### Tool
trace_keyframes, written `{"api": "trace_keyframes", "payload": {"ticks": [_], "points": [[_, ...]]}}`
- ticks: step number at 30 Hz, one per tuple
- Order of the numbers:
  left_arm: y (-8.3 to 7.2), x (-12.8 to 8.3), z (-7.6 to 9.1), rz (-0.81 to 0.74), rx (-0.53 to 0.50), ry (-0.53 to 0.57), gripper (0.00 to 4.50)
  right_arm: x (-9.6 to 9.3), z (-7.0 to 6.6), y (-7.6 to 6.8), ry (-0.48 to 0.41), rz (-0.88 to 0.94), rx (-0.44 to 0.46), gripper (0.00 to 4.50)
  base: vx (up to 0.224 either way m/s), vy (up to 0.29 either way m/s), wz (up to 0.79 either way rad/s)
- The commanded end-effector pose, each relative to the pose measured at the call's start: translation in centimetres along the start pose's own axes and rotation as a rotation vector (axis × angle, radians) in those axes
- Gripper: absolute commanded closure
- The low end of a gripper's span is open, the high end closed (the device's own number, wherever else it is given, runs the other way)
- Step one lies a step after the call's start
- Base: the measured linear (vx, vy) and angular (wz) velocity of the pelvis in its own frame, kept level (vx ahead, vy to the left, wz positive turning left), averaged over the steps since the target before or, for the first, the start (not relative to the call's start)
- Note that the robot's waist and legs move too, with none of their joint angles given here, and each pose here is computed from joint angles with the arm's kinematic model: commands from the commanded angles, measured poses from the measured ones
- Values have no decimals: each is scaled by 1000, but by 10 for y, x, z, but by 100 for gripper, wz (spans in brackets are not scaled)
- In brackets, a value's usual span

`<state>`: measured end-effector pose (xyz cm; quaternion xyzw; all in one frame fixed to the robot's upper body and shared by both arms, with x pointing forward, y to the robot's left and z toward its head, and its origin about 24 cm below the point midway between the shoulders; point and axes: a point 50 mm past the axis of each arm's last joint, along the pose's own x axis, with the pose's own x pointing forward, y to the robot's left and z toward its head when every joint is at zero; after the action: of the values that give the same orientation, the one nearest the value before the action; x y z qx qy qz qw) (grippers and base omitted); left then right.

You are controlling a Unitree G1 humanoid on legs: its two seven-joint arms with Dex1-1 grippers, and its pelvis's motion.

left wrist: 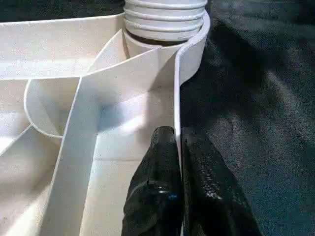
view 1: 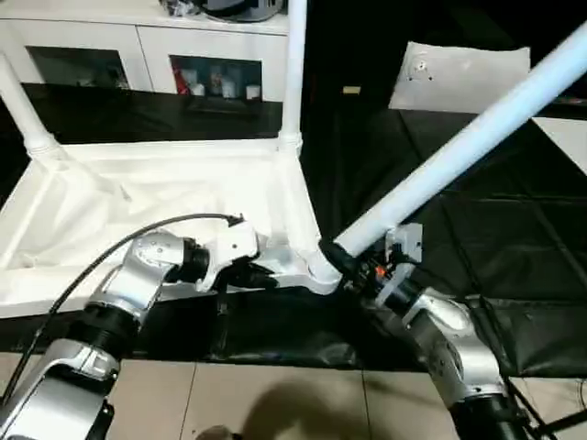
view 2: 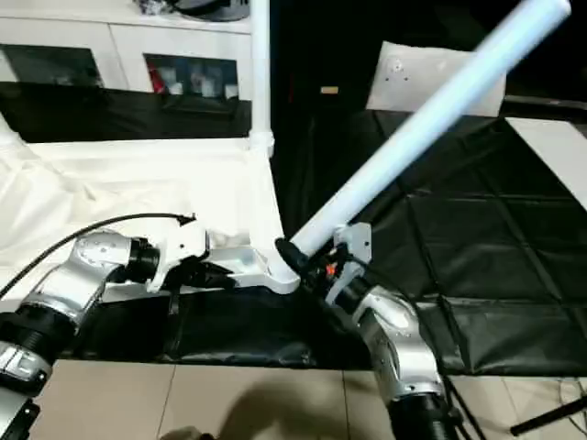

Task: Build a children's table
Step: Insert table leg to table base

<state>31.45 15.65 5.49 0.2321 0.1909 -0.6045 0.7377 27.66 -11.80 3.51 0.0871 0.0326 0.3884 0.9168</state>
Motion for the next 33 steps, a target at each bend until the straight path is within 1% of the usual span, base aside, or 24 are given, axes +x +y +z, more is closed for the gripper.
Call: {"api": "trace_keyframes", "payload": {"ticks": [1,2,3,4,7,10,16,19,20,26,29,33], "points": [[10,-13,2,71,22,21,450,-10,-26,0,188,15,-45,258,0,0,0],[10,-13,2,70,22,22,450,-9,-26,0,191,22,-51,258,0,0,0],[10,-13,2,68,26,25,450,-4,-22,2,206,56,-83,258,0,0,0],[10,-13,2,68,26,25,450,-4,-22,2,206,56,-83,258,0,0,0],[10,-14,1,50,53,53,450,8,-15,5,260,160,-136,258,0,0,0],[9,-14,2,37,63,59,450,14,-13,6,291,221,-149,258,0,0,0],[9,-15,7,-28,111,87,450,15,-15,6,354,342,-136,258,0,0,0],[10,-14,9,-41,124,96,450,14,-16,7,369,372,-125,258,0,0,0],[10,-14,11,-57,135,101,450,12,-19,10,389,412,-114,258,0,0,0],[10,-12,13,-88,152,112,450,6,-25,23,421,516,-86,258,0,0,0],[10,-11,13,-111,167,128,450,4,-28,33,444,598,-69,258,0,0,0],[12,-11,13,-114,170,137,450,4,-30,38,452,630,-67,258,0,0,0]]}}
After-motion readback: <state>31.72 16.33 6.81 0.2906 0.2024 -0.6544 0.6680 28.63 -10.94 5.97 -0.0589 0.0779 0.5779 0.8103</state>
